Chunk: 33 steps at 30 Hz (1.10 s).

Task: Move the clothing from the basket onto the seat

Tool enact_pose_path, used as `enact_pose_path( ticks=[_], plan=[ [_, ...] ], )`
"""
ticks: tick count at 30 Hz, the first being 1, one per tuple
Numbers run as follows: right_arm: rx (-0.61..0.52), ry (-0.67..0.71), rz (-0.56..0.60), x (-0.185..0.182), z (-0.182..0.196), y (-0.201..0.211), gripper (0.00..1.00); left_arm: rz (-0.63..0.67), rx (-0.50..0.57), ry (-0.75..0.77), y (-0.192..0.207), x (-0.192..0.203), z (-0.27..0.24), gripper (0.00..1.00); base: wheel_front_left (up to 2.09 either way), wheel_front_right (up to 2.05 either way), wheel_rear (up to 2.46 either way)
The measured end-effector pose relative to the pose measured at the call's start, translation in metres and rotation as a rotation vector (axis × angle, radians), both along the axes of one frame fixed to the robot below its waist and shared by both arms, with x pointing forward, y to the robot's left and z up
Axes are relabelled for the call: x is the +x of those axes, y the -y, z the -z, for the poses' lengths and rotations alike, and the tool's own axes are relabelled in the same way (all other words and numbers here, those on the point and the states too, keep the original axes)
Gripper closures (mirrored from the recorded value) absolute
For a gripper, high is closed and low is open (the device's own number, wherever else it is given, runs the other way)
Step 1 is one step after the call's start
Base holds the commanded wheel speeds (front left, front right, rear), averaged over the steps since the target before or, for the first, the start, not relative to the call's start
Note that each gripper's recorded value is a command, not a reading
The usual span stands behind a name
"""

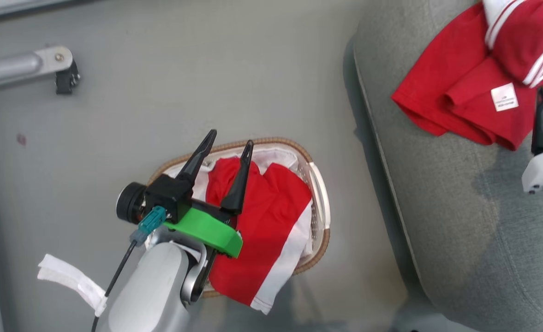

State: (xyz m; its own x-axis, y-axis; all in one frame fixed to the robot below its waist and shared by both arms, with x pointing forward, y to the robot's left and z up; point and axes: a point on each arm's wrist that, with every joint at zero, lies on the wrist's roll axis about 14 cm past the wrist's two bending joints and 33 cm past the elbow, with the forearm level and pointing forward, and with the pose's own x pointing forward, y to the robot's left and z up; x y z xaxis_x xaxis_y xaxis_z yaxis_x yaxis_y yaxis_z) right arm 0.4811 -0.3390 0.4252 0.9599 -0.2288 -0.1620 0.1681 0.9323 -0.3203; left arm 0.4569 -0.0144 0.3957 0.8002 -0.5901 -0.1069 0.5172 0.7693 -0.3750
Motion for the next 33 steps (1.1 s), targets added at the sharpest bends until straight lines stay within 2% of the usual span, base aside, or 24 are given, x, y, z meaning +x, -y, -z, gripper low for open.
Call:
enact_pose_path(
  ticks=[9,15,17,27,33],
  plan=[
    [0.005,0.111,-0.058,-0.006,-0.050,-0.020,0.00,-0.073,-0.007,0.059,-0.018,-0.012,-0.038,0.00,0.00,0.00,0.00],
    [0.068,0.227,-0.134,-0.002,-0.090,-0.058,0.00,-0.196,-0.008,0.088,-0.055,-0.022,-0.059,0.00,0.00,0.00,0.00],
    [0.109,0.261,-0.184,-0.002,-0.102,-0.084,0.00,-0.255,-0.002,0.100,-0.074,-0.028,-0.066,0.00,0.00,0.00,0.00],
    [0.240,0.274,-0.305,-0.022,-0.101,-0.155,0.00,-0.468,0.024,0.109,-0.145,-0.052,-0.074,0.00,0.00,0.00,0.00],
    [0.300,0.233,-0.309,-0.039,-0.081,-0.168,0.00,-0.530,0.027,0.090,-0.165,-0.068,-0.069,0.00,0.00,0.00,0.00]
  ],
)
